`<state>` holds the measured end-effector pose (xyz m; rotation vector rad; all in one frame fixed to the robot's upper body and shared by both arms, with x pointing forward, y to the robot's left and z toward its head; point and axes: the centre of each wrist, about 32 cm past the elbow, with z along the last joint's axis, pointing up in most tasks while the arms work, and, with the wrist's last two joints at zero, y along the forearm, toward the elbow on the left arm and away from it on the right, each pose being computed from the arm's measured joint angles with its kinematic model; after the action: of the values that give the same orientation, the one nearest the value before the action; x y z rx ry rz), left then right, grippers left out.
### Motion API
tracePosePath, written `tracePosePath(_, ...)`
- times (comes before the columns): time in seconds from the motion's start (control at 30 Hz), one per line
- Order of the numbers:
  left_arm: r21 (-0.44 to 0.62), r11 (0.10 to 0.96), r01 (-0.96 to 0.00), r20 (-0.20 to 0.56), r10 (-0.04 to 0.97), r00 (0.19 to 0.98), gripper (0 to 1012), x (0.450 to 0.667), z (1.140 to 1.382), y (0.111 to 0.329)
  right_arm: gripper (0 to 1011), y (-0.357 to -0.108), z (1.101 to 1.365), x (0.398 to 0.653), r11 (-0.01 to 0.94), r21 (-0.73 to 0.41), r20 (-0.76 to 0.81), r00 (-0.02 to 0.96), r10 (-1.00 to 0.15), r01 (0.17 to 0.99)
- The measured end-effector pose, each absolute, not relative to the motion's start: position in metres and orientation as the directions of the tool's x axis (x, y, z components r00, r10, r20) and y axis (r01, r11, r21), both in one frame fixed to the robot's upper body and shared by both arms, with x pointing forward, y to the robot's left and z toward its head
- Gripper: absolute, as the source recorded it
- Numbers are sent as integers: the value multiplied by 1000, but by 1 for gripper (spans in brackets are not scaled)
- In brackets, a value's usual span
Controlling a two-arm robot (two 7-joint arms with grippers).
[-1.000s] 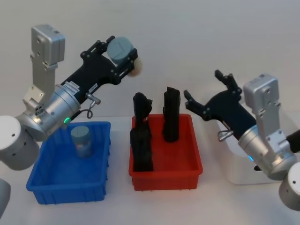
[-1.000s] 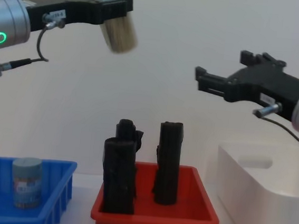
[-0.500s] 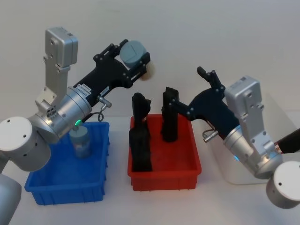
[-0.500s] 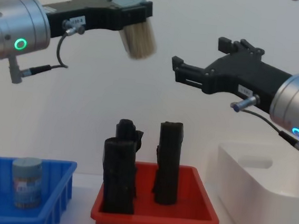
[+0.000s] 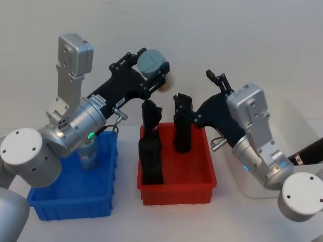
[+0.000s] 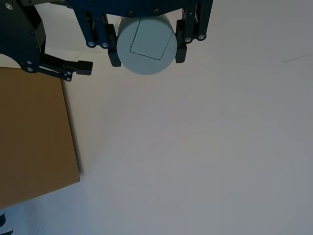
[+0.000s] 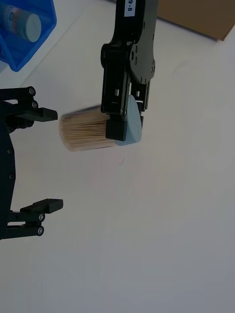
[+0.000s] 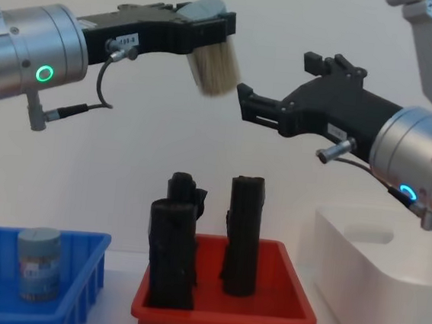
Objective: Pick the cotton swabs from the blue box and place them into the white box.
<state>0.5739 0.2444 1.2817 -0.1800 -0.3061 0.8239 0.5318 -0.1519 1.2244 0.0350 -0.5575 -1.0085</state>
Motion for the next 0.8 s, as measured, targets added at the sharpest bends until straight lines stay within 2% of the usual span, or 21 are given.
tracePosePath(0.8, -261, 695, -670, 192, 718, 669, 673, 578, 1279, 234, 1001, -137, 1218, 535, 566, 233, 487, 409, -772, 791)
